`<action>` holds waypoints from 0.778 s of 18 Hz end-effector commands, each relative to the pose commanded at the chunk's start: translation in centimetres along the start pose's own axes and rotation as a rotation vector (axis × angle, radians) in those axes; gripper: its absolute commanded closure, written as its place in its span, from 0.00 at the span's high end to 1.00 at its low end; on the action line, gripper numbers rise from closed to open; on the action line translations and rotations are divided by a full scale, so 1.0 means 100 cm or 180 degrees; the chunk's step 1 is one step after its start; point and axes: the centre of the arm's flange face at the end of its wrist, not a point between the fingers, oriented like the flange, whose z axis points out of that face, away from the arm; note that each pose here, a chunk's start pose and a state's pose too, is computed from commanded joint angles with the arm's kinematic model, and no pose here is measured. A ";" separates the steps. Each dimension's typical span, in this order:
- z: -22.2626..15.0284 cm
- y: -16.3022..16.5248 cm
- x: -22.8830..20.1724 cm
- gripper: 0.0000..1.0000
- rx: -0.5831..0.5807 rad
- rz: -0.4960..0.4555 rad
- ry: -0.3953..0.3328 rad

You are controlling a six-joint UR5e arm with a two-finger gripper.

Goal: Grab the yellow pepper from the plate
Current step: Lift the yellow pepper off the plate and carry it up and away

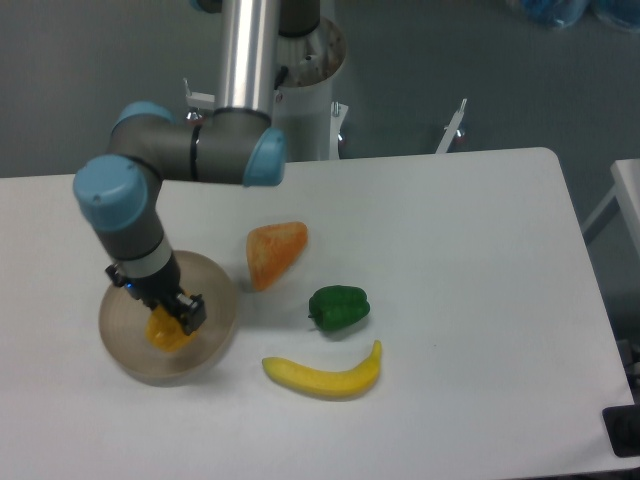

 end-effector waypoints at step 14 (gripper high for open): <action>-0.035 0.130 -0.180 0.01 -0.0350 0.1294 0.0468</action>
